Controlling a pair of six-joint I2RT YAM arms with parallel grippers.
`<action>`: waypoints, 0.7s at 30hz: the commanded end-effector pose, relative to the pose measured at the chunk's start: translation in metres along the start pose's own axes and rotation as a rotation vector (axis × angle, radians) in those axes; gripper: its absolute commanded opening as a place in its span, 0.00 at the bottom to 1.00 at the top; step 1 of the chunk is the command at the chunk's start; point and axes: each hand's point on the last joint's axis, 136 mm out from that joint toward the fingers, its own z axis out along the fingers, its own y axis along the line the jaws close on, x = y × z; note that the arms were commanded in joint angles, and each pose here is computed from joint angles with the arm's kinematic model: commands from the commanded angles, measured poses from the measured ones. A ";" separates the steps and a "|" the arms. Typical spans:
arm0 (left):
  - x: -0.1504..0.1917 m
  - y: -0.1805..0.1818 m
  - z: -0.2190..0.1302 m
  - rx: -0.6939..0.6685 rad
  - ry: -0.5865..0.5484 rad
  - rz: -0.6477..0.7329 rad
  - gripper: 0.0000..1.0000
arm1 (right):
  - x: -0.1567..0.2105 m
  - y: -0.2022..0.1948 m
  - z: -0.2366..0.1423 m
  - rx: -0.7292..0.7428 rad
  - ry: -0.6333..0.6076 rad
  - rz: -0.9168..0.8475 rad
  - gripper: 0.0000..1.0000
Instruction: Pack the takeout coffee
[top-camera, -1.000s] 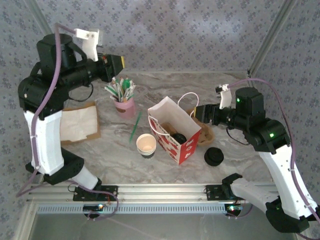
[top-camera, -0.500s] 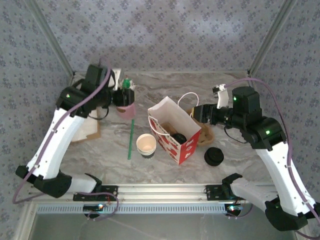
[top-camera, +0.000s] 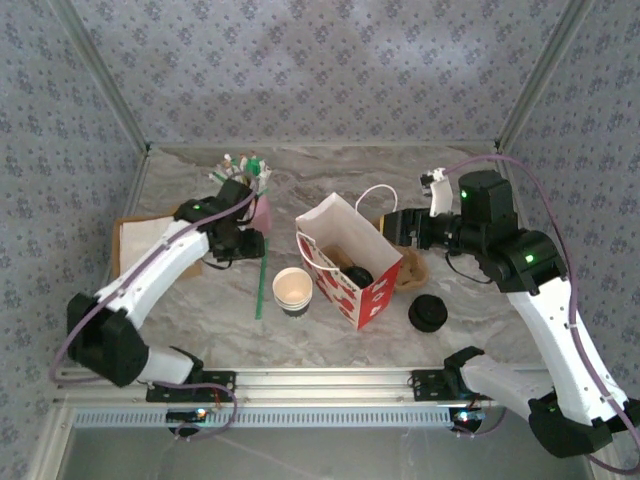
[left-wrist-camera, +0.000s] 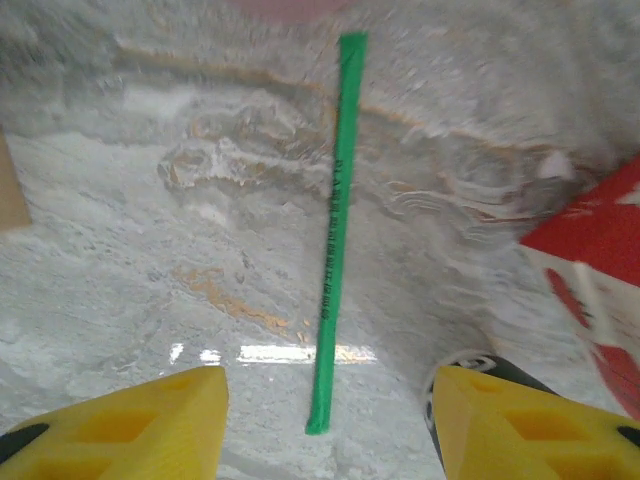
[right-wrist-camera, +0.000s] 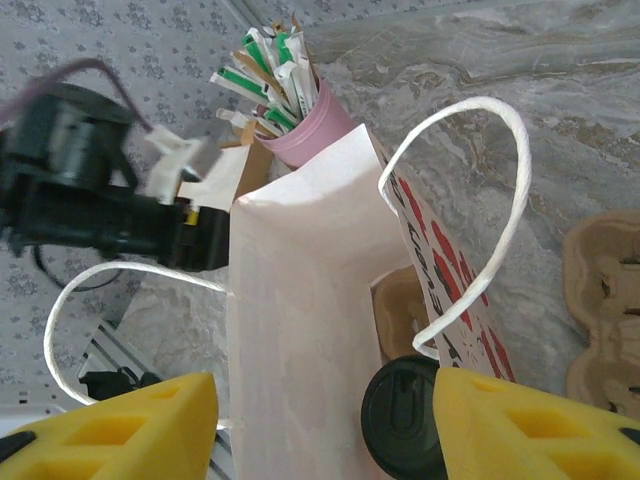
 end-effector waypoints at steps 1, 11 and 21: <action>-0.007 -0.012 0.021 0.006 -0.019 -0.024 0.56 | 0.009 0.000 -0.001 -0.013 0.025 -0.012 0.64; -0.008 -0.013 0.090 -0.148 0.096 0.011 0.47 | 0.015 0.000 0.000 -0.021 0.040 -0.011 0.65; -0.003 -0.008 0.123 -0.190 0.145 0.016 0.39 | 0.017 0.000 0.002 -0.030 0.048 -0.016 0.65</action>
